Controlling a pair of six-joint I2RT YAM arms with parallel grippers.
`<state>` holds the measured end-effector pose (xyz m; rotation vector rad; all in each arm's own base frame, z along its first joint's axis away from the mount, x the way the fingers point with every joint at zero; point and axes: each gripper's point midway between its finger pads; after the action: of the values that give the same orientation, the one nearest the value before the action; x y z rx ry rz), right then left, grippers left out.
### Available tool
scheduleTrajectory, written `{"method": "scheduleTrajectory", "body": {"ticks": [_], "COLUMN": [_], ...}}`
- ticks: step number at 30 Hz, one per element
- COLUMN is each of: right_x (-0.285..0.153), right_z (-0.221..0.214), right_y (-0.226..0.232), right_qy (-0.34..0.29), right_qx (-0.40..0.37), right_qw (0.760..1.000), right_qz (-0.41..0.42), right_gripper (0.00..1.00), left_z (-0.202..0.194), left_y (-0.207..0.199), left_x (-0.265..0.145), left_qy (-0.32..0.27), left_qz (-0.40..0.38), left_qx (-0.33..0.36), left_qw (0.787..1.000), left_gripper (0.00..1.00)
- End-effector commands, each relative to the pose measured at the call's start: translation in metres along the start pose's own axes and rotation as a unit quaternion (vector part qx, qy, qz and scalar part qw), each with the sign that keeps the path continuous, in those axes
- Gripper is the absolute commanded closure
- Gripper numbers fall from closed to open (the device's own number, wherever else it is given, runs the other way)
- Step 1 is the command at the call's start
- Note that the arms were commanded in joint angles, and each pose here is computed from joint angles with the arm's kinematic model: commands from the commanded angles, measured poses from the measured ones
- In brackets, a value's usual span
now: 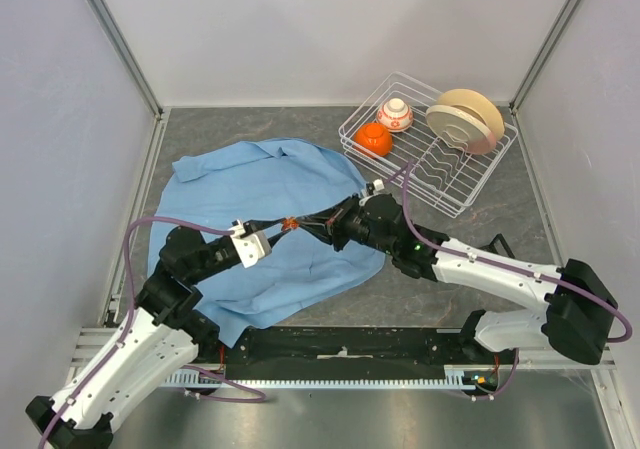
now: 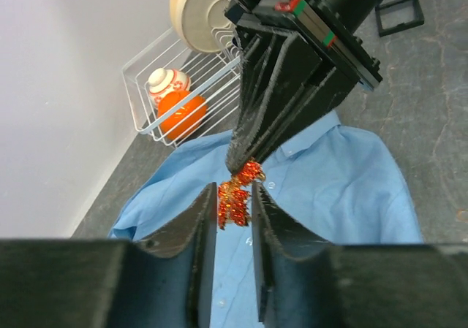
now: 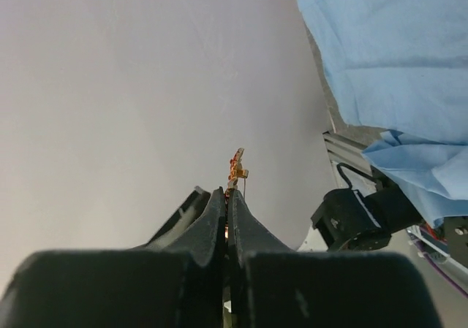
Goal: Remove the brooch from the garment
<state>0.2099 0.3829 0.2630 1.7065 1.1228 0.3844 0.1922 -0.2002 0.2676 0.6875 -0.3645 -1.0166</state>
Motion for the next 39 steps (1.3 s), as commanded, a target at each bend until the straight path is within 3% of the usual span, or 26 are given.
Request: {"method": "scheduleTrajectory", "body": {"ticks": [1, 4, 10, 14, 18, 22, 25, 28, 34, 35, 39], "right_x": [-0.007, -0.008, -0.029, -0.052, -0.083, -0.132, -0.169, -0.201, -0.241, -0.243, -0.264], "right_z": [0.009, 0.038, 0.123, 0.158, 0.189, 0.214, 0.233, 0.255, 0.302, 0.304, 0.322], "right_y": [0.002, -0.004, -0.056, -0.076, -0.08, -0.072, -0.065, -0.062, -0.084, -0.084, -0.073], "right_qy": [-0.023, -0.063, -0.144, -0.169, -0.2, -0.255, -0.298, -0.341, -0.395, -0.393, -0.441], "right_qx": [-0.034, -0.082, -0.164, -0.276, -0.389, -0.429, -0.415, -0.387, -0.26, -0.236, -0.188], "right_qw": [0.999, 0.995, 0.974, 0.938, 0.872, 0.815, 0.802, 0.797, 0.823, 0.839, 0.857], "right_qz": [0.028, 0.006, -0.066, -0.127, -0.221, -0.294, -0.308, -0.316, -0.317, -0.293, -0.187], "right_gripper": [1.0, 1.0, 1.0, 1.0, 1.0, 1.0, 1.0, 1.0, 1.0, 1.0, 1.0], "left_z": [0.031, 0.039, 0.053, 0.062, 0.069, 0.061, 0.059, 0.067, 0.073, 0.071, 0.078], "left_y": [0.014, 0.017, 0.024, 0.034, 0.047, 0.046, 0.045, 0.045, 0.022, 0.02, 0.01], "left_x": [-0.003, -0.008, -0.017, -0.015, -0.008, 0.009, 0.017, 0.02, 0.028, 0.029, 0.031], "left_qy": [-0.046, -0.058, -0.076, -0.084, -0.065, -0.04, -0.021, -0.035, -0.078, -0.077, -0.068], "left_qz": [0.015, 0.025, 0.049, 0.062, 0.062, 0.046, 0.031, 0.022, -0.02, -0.023, -0.026], "left_qx": [-0.002, -0.009, -0.049, -0.092, -0.149, -0.222, -0.259, -0.292, -0.36, -0.366, -0.355], "left_qw": [0.999, 0.998, 0.995, 0.99, 0.985, 0.973, 0.965, 0.956, 0.929, 0.927, 0.932], "left_gripper": [0.66, 0.6, 0.52, 0.5, 0.48, 0.48, 0.47, 0.47, 0.46, 0.46, 0.47]}}
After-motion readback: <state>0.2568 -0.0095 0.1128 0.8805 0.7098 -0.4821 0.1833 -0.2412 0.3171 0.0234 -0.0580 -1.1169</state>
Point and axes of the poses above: each gripper's point midway between its finger pads, its own x axis out along the fingers, its own y axis along the line the jaws close on, z = x × y, and after that the axes turned 13 degrees about x, right-handed
